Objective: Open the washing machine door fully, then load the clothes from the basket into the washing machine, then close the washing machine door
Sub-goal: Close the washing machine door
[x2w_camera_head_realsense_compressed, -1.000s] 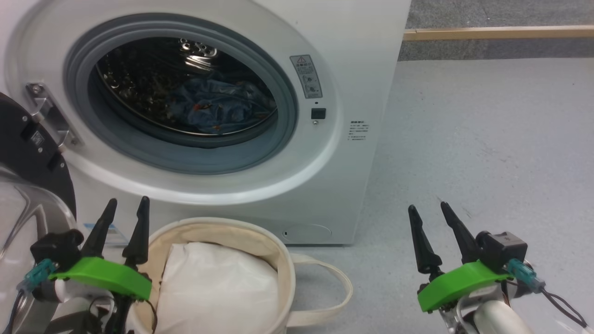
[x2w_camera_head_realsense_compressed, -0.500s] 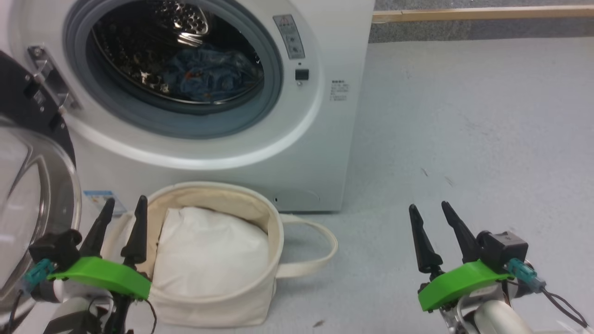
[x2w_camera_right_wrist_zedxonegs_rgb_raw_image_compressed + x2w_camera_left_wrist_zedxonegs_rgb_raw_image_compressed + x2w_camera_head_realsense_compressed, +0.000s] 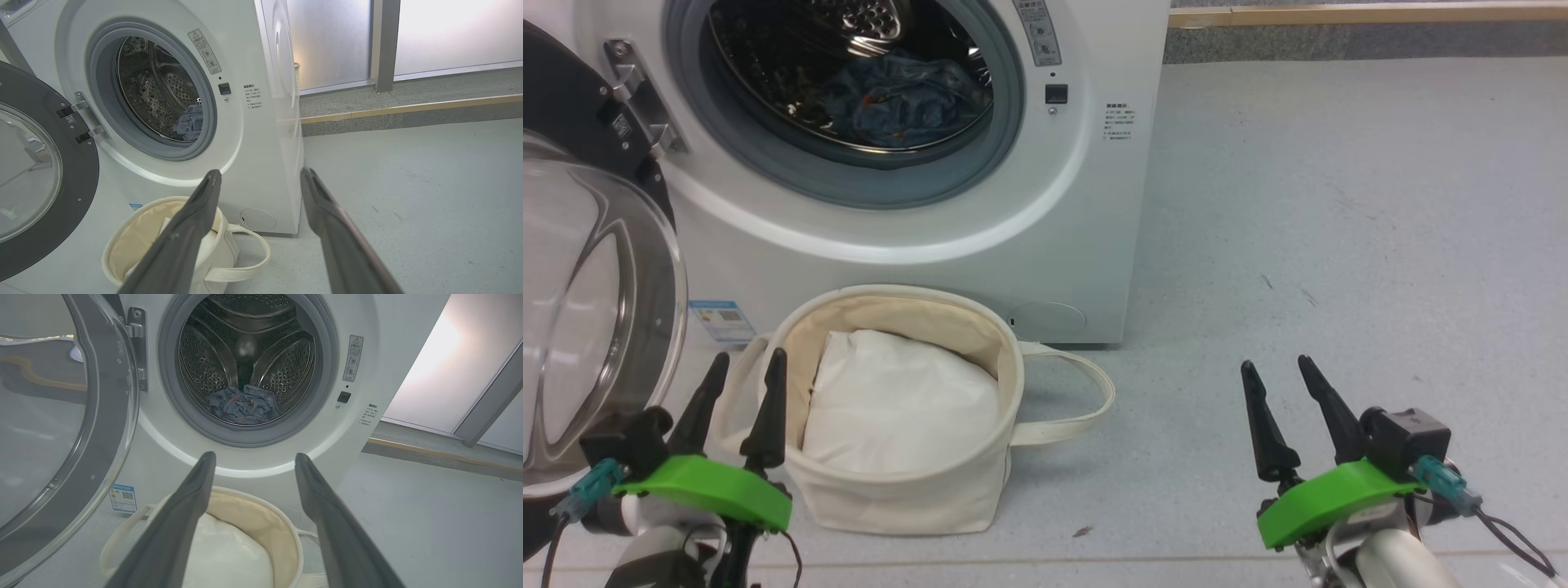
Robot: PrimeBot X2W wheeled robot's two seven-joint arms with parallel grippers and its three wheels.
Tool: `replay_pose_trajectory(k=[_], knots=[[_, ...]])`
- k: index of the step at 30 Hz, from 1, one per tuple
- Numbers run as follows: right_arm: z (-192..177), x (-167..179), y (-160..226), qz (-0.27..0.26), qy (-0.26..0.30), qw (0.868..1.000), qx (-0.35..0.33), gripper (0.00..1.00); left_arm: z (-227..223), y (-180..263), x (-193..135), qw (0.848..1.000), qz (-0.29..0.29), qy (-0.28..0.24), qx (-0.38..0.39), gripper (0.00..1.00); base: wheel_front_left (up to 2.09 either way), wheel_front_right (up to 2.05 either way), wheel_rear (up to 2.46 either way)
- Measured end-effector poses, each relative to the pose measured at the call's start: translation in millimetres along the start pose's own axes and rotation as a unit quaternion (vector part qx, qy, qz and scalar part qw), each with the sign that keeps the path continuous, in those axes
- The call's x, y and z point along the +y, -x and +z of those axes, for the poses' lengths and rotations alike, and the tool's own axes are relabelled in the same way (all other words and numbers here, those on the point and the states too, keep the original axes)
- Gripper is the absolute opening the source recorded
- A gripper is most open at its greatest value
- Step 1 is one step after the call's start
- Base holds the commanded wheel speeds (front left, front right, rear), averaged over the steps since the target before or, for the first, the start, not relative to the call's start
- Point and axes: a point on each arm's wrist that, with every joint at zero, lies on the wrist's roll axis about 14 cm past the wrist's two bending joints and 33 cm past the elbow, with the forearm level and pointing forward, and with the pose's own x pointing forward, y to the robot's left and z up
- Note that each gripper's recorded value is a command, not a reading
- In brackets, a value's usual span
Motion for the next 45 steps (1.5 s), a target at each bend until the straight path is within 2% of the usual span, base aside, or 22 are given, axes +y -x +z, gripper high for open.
replay_pose_trajectory(k=[16, 24, 30, 34, 45], knots=[[-1.6, 17.3, -10.3, 0.028, -0.004, 1.0, 0.002, 1.0, -1.2, 16.1, 19.3, 1.0, 0.025, -0.012, 0.006, 1.0, 0.0, 0.0, 0.0], [-4.0, 38.0, -21.4, 0.061, -0.007, 0.998, 0.005, 1.0, 2.9, 34.7, 40.5, 0.998, 0.052, -0.046, 0.007, 1.0, 0.0, 0.0, 0.0], [-10.4, 61.7, -31.0, 0.097, -0.011, 0.995, 0.015, 1.0, 22.5, 53.5, 59.6, 0.994, 0.091, -0.063, -0.022, 1.0, 0.0, 0.0, 0.0], [-14.4, 82.9, -37.3, 0.127, -0.015, 0.992, 0.021, 1.0, 17.9, 79.3, 79.1, 0.99, 0.125, -0.066, -0.016, 1.0, 0.0, 0.0, 0.0], [-26.7, 143.4, -48.4, 0.211, -0.021, 0.977, 0.04, 1.0, 38.8, 149.9, 133.7, 0.968, 0.232, -0.082, -0.046, 1.0, 0.0, 0.0, 0.0]])
